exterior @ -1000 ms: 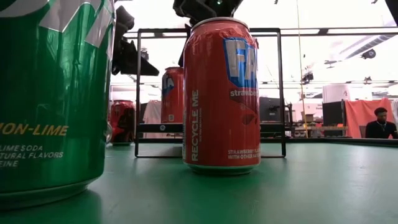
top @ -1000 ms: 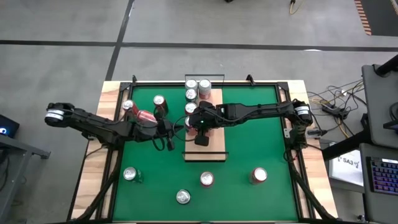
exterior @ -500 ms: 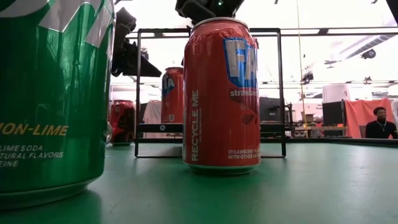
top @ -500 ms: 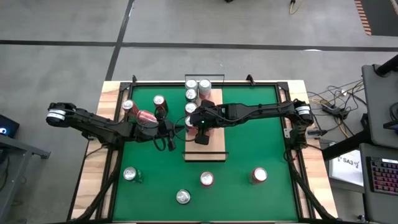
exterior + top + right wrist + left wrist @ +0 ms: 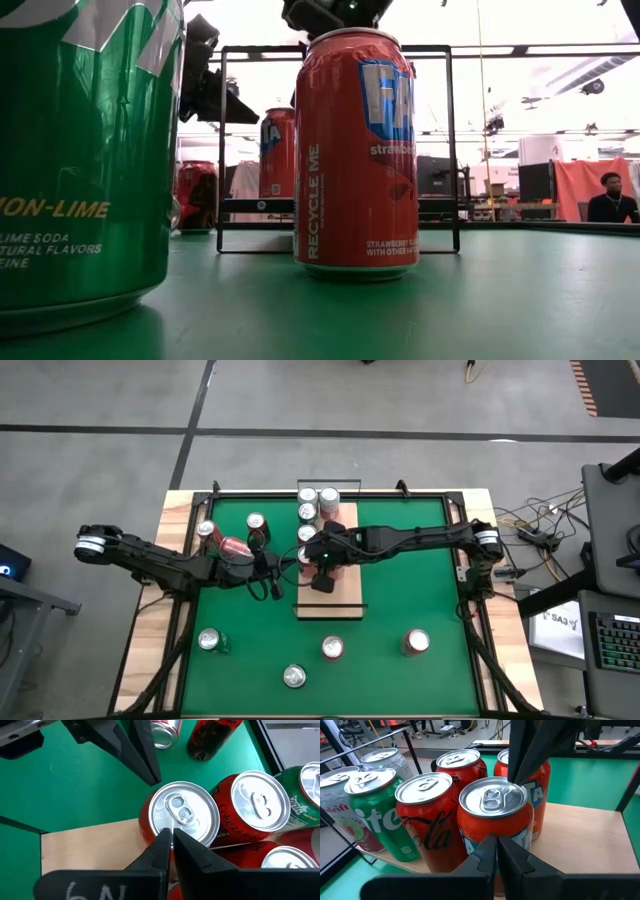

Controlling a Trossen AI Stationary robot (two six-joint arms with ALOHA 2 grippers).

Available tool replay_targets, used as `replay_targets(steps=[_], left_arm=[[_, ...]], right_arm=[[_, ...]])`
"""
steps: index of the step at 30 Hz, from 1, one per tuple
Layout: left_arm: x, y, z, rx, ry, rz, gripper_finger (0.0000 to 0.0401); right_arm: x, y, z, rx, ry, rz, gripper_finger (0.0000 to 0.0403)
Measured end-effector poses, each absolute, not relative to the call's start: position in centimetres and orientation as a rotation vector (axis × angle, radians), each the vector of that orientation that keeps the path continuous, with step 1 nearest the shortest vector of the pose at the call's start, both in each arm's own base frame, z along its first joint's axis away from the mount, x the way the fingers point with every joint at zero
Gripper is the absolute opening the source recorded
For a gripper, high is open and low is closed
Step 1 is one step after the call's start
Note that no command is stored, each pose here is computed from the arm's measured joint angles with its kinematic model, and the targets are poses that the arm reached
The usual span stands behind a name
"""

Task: Place canned beverage on shelf
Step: Put the orange soda can on the shelf and aligned with the other orange soda can

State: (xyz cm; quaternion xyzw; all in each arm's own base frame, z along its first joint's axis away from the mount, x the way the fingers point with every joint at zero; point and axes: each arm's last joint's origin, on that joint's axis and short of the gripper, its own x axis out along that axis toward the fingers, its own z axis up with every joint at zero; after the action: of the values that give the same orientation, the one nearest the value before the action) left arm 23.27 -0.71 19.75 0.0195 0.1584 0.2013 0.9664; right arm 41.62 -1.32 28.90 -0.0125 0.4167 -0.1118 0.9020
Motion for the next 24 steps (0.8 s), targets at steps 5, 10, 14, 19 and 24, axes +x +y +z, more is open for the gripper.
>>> replay_targets(steps=[5, 10, 14, 19, 24], left_arm=[[23.24, -0.64, 19.76, 0.045, 0.319, 0.435, 0.0000], [23.21, -0.58, 19.77, 0.049, 0.318, 0.457, 0.0000], [23.21, -0.58, 19.77, 0.049, 0.318, 0.458, 0.0000], [23.43, -0.60, 20.20, 0.046, 0.307, 0.458, 0.0000], [23.50, -0.61, 20.37, 0.058, 0.305, 0.456, 0.0000]], right_arm=[[42.15, -1.33, 28.17, -0.031, 0.866, -0.231, 0.0012], [42.28, -1.32, 27.93, -0.034, 0.872, -0.229, 0.0012], [42.27, -1.27, 28.10, -0.023, 0.862, -0.209, 0.0012], [42.37, -1.24, 28.18, -0.013, 0.848, -0.205, 0.0012], [42.37, -1.24, 28.17, 0.019, 0.844, -0.218, 0.0012]])
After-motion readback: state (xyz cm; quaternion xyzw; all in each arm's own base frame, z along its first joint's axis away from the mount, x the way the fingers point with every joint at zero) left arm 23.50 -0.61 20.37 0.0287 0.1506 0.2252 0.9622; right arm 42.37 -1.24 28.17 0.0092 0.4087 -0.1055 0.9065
